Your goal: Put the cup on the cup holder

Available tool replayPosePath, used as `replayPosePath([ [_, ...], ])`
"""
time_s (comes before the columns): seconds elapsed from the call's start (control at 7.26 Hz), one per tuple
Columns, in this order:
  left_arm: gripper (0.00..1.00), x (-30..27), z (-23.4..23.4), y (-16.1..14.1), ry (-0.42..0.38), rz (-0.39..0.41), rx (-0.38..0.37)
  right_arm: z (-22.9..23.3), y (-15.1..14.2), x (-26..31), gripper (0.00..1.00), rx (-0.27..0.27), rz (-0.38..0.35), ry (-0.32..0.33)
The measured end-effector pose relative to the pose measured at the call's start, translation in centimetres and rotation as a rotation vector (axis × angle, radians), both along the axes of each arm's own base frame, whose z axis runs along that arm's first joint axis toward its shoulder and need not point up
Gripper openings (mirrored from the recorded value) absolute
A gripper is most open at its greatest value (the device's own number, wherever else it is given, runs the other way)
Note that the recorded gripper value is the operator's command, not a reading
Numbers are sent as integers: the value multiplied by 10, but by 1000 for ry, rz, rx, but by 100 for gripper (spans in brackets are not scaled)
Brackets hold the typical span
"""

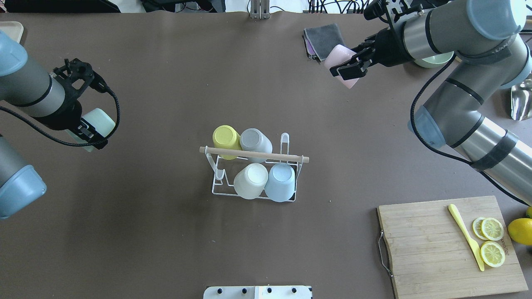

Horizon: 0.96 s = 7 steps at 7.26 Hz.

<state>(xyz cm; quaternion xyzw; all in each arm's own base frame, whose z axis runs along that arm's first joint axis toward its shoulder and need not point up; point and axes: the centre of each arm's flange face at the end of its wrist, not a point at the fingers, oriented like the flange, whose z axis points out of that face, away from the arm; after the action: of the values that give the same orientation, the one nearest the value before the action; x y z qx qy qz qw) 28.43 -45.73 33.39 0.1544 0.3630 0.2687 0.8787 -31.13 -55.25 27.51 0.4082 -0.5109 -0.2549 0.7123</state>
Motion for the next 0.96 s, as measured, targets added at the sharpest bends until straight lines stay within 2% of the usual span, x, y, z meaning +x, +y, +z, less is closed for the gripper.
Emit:
replayPosePath([
  [0.14, 29, -2, -12, 10, 121, -52, 49, 11, 16, 5, 0, 24, 1, -83],
  [0.28, 29, -2, -23, 20, 236, -81, 128, 19, 27, 10, 0, 47, 9, -155],
  [0.41, 29, 0, -36, 30, 338, -111, 240, 20, 33, 9, 0, 58, 28, -209],
  [0.69, 28, 18, -62, 59, 523, -210, 485, 4, 48, -26, 0, 45, 72, -304],
  [0.96, 28, 40, -65, 100, 668, -323, 618, 1, 68, -61, 0, 64, 97, -403],
])
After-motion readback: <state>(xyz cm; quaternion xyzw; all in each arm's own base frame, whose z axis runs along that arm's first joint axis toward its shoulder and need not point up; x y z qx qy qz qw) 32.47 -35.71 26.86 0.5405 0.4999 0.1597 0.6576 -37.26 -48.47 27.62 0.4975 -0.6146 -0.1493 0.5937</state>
